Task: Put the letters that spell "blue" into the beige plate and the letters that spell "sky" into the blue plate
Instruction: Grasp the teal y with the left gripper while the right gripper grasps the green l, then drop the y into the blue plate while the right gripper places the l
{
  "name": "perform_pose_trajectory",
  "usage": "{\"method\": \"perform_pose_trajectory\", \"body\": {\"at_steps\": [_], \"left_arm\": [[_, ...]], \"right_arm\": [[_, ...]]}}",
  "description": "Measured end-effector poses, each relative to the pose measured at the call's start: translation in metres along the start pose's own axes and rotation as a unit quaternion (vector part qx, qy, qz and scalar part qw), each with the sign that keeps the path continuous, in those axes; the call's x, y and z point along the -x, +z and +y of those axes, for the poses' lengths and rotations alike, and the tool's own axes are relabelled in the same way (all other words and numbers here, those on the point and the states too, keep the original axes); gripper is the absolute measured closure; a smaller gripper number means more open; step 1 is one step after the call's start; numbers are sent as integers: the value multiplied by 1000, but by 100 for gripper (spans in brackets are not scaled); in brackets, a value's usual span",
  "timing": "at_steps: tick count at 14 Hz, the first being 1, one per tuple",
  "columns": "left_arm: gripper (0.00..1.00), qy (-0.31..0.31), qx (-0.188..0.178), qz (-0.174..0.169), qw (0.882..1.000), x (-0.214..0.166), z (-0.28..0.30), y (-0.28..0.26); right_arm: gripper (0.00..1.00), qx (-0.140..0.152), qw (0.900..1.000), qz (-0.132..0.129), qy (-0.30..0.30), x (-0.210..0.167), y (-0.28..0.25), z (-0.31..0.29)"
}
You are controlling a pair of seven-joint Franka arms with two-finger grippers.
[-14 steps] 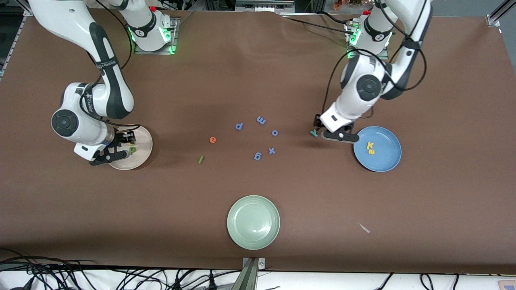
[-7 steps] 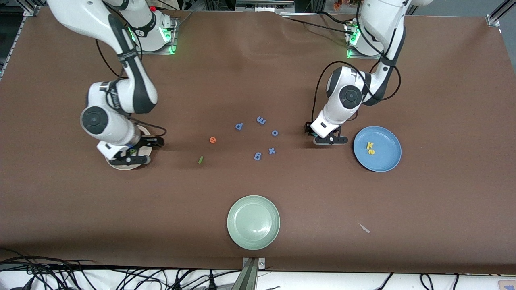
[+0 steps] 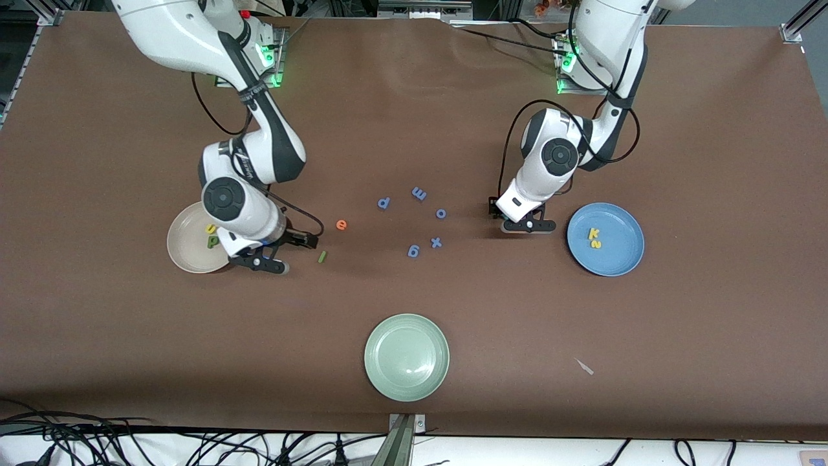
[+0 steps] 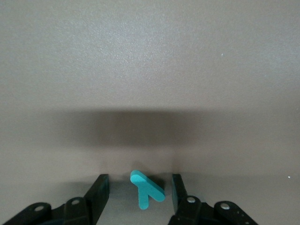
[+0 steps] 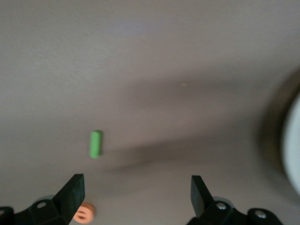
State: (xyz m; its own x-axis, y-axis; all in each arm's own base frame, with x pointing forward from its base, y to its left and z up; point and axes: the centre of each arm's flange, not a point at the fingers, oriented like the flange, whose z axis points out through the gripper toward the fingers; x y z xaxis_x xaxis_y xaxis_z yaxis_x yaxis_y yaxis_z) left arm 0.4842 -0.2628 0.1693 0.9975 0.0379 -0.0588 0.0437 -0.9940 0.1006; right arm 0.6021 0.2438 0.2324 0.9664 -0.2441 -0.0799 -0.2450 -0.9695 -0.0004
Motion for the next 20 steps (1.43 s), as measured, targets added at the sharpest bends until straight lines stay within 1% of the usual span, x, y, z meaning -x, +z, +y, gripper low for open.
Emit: {"method": "perform_pose_trajectory", "body": {"at_steps": [1,5,6,10,12,13,14,15,17,18,20], "left_arm": [[45,0,0,0,1000,0,0,0],[86,5,3,2,1000,0,4,-2],[89,12,3,2,1000,1,6,-3],[89,39,2,1,999,1,5,-3],[89,48,5,7,999,-4,1,-10],[89,48,8,8,999,-10,-5,-19],[89,49,12,9,999,-18,-16,-32],[89,52,17,10,998,-27,-31,-49],[89,62,29,7,998,-43,-70,-90],[89,74,28,6,997,-49,-94,-110],[89,103,16,16,994,-60,-148,-142]], "right_arm": [[0,-3,1000,0,9,-2,5,-9],[0,-13,999,10,31,-9,31,-26],[0,-13,999,9,32,-7,37,-30],[0,-19,999,5,35,-2,49,-38],[2,-19,999,4,35,0,50,-39],[12,-19,999,2,35,0,51,-39],[13,-18,999,1,35,1,52,-40],[16,-17,999,-1,34,2,54,-40],[39,-15,999,-4,34,3,59,-39],[52,-16,999,-3,34,2,57,-40],[71,-16,999,-3,34,2,55,-39]]}}
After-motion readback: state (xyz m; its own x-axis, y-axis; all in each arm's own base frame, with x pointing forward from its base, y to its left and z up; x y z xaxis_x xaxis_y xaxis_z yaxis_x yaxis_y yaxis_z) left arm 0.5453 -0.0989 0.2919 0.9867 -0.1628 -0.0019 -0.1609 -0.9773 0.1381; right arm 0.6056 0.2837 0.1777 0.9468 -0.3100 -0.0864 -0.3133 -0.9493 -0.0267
